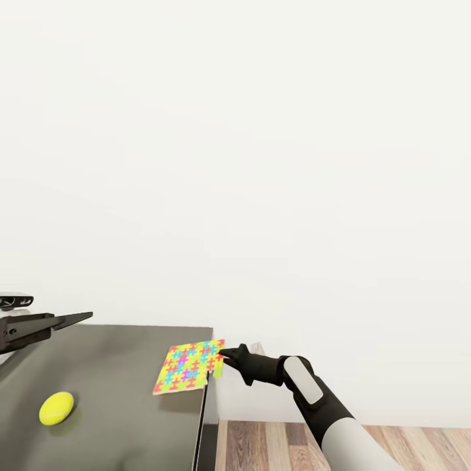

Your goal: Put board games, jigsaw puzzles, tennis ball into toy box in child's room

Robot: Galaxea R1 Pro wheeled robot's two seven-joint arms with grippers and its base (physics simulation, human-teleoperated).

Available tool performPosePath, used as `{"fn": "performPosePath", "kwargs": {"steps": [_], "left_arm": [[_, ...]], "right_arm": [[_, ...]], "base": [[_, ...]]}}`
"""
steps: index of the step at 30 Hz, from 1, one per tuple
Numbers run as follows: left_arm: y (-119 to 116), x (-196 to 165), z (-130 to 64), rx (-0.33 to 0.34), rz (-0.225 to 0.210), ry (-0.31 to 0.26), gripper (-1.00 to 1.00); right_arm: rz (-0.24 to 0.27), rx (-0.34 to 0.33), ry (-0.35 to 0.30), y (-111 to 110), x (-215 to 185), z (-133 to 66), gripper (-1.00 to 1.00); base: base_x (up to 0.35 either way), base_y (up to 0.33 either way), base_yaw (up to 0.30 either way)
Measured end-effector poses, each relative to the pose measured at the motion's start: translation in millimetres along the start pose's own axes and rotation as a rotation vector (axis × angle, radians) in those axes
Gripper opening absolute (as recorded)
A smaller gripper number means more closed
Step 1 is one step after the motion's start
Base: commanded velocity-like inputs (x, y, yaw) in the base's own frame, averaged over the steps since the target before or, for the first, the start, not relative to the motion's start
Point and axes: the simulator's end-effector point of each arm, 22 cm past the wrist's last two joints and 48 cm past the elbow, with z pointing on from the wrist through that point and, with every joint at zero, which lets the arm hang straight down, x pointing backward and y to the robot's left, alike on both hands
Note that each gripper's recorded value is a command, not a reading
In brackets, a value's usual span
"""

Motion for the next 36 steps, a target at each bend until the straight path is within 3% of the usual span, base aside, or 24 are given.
{"fn": "performPosePath", "kwargs": {"steps": [36], "left_arm": [[-35, -41, 4.9, -0.007, 0.0, 0.009, 1.0]], "right_arm": [[0.0, -0.018, -0.015, 57, -6, -23.1, -1.0]], "base": [[-0.036, 0.0, 0.0]]}}
